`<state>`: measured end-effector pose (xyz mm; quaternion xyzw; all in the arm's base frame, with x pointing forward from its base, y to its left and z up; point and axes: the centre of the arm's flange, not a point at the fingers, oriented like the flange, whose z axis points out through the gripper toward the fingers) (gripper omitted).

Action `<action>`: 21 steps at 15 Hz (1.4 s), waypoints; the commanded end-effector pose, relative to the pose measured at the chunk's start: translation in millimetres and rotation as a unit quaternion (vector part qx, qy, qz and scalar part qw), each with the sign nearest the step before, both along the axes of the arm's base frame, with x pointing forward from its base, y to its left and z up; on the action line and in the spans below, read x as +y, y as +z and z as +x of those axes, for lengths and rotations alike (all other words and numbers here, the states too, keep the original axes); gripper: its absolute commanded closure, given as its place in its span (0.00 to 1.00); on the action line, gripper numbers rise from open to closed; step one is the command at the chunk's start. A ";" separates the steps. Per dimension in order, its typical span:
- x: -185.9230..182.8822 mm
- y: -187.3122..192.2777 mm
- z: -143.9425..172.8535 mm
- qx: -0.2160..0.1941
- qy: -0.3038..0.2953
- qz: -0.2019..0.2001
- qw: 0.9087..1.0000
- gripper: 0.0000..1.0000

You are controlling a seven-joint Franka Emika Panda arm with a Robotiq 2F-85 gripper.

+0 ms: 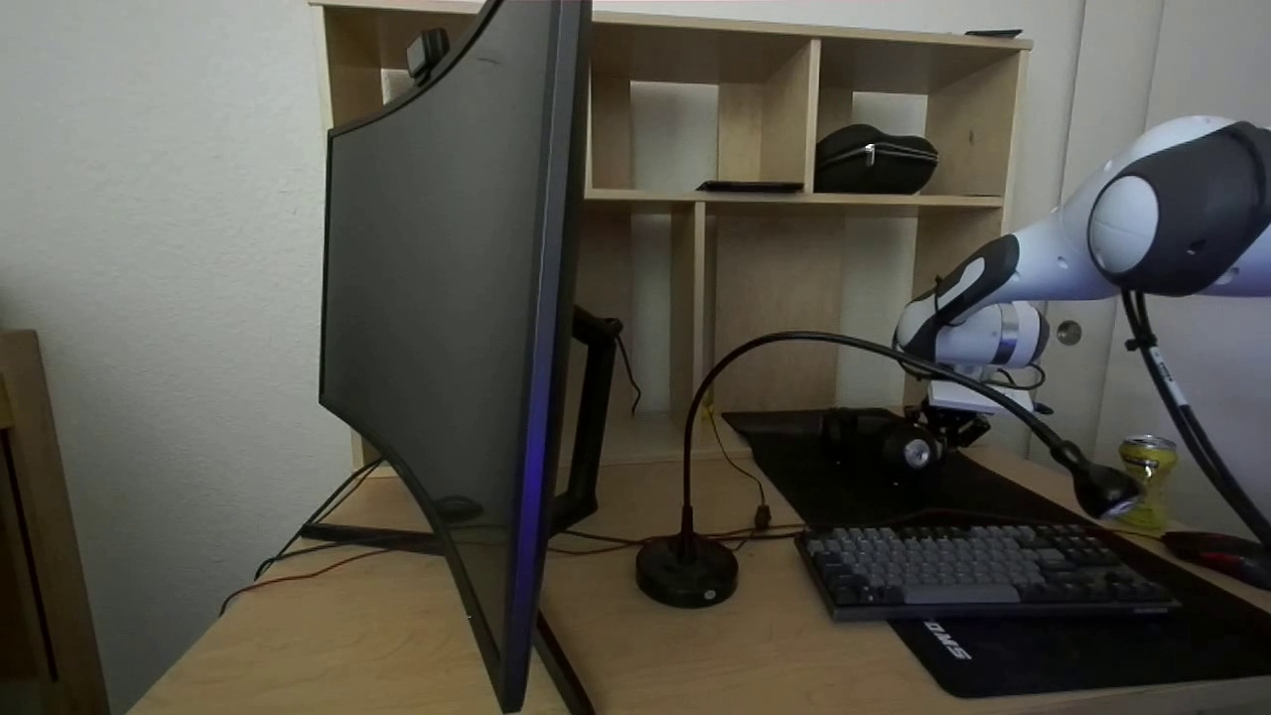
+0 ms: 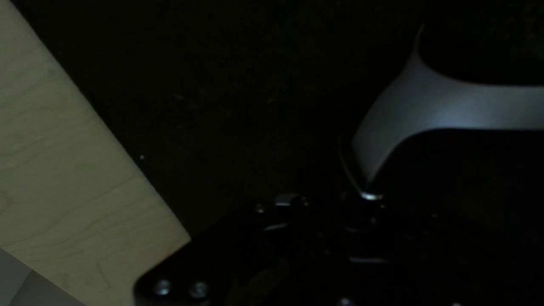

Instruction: Hang the headsets on the desktop stand

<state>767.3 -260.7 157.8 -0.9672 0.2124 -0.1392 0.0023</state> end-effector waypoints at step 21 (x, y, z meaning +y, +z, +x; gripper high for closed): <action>78.2 176.7 -94.1 -0.192 0.256 -0.034 0.947 0.95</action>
